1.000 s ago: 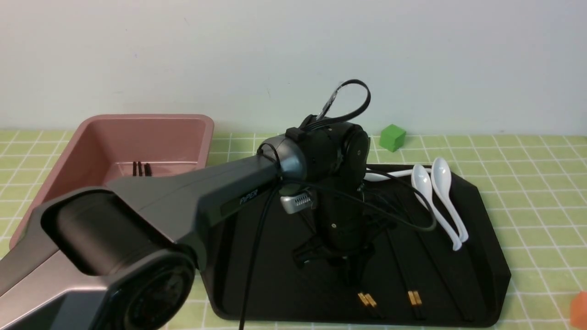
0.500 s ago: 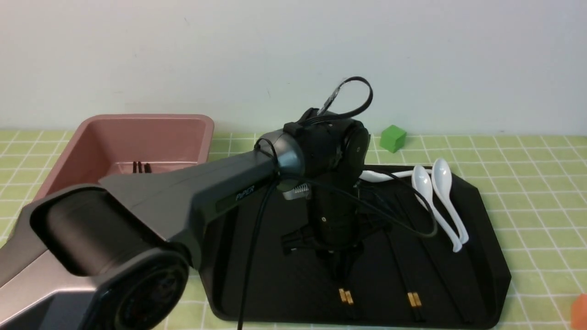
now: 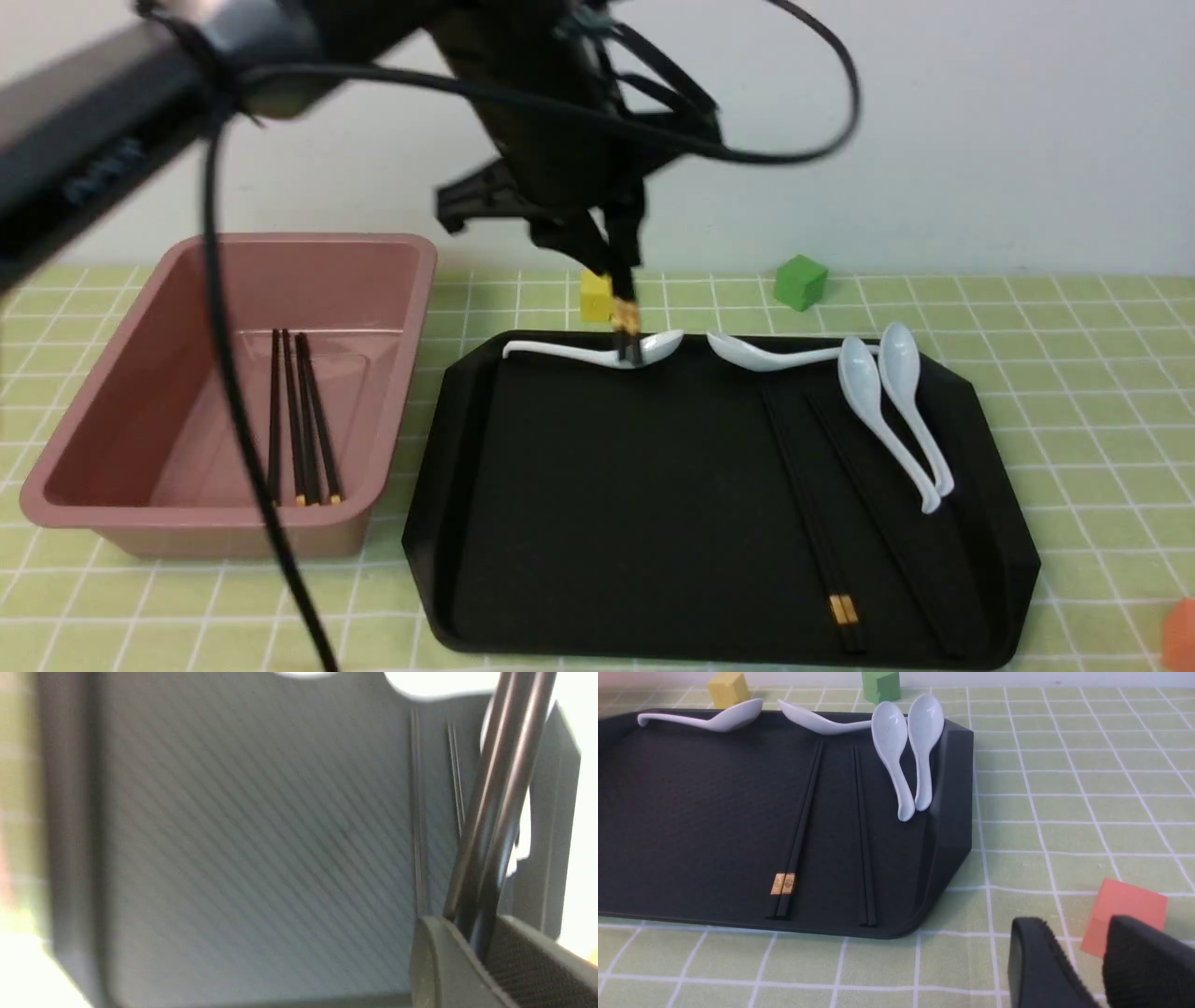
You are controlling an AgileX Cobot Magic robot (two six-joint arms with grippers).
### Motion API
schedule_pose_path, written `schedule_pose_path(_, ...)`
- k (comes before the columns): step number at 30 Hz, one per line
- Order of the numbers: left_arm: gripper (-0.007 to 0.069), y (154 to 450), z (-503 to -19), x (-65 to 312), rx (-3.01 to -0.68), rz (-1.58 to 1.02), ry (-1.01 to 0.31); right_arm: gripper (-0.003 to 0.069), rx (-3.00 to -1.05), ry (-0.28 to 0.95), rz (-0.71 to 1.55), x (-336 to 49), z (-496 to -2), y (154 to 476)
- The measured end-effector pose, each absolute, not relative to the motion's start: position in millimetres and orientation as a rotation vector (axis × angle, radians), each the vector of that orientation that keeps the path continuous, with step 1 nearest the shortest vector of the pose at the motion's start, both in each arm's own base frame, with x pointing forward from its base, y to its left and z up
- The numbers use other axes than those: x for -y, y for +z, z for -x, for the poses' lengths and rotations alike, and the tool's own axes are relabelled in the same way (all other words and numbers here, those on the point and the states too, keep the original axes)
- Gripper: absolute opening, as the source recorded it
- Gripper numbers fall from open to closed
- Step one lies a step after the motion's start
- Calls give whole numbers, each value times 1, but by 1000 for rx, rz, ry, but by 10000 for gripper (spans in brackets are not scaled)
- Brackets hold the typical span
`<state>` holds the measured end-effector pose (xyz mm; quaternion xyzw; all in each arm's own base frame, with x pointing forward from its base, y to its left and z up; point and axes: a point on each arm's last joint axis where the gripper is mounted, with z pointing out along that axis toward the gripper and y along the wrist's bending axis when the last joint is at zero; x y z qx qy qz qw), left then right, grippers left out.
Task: On green tablecloth take chopsticks from black tray and put them in box.
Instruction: 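Place the chopsticks into the pink bin with the left gripper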
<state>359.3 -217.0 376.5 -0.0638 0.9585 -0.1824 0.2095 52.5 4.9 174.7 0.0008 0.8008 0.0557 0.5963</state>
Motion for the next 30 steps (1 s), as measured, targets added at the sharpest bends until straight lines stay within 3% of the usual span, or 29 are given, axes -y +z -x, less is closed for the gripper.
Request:
schedule_pose_path(3,120,381,-358,167,-2658,221,-410,240,-1859,129,-2,-5,-52,175)
schedule_pose_path(7,120,360,-359,119,-2718,309,-263,240,-1859,129,-2,-5,-52,175)
schedule_pose_path(8,120,340,-361,95,-2769,368,-173,240,-1859,129,-2,-5,-52,175)
schedule_pose_path(13,120,297,-372,50,-2862,482,-9,240,-1859,130,-2,-5,-52,175)
schedule_pose_path(24,139,223,-411,47,-2913,381,74,240,-1859,130,-2,-5,-52,175)
schedule_pose_path(30,286,209,-411,47,-2973,385,110,240,-1859,130,-2,-5,-52,175)
